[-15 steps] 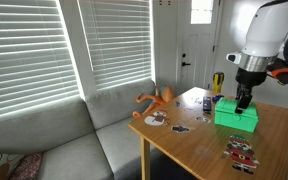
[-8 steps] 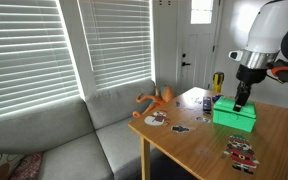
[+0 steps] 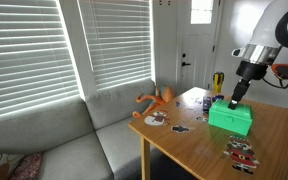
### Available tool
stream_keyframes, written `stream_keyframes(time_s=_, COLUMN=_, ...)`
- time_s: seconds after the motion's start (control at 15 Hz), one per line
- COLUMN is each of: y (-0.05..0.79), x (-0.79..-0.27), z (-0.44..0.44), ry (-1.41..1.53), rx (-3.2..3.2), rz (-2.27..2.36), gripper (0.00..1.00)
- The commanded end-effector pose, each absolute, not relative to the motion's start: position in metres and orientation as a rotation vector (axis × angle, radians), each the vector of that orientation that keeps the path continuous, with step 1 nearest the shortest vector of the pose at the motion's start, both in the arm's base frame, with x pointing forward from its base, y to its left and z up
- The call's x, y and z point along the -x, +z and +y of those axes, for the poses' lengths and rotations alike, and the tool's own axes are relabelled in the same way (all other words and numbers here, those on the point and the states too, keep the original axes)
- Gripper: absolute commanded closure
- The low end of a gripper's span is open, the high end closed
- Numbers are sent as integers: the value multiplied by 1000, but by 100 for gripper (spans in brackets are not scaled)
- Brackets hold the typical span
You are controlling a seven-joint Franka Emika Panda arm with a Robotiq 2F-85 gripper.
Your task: Open the green lunch box, put the blue car in the green lunch box
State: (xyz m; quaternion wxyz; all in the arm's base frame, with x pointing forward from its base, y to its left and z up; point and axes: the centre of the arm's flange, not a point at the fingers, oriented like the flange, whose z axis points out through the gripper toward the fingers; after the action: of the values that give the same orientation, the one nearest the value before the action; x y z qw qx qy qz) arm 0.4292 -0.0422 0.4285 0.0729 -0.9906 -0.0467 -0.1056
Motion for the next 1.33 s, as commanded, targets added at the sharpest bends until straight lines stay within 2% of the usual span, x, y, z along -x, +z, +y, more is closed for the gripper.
stream_keyframes(time_s=0.0, y=428, x=-430, z=-47, ry=-342, rx=2855, rz=-110, gripper=52)
stream_keyframes(time_s=0.07, y=428, x=-429, z=-45, ry=-332, rx=2911, rz=-110, gripper=27)
stream_keyframes(time_s=0.53, y=428, x=-429, z=-47, ry=-338, rx=2887, rz=-96, gripper=27)
stream_keyframes(time_s=0.6, y=428, x=-429, z=-47, ry=-338, rx=2887, rz=-96, gripper=7)
stream_keyframes(time_s=0.73, y=428, x=-429, z=-43, ry=-327, rx=2907, rz=-114, gripper=1)
stream_keyframes(time_s=1.27, y=423, x=-435, z=-25, ry=-221, rx=3020, rz=-214, gripper=1)
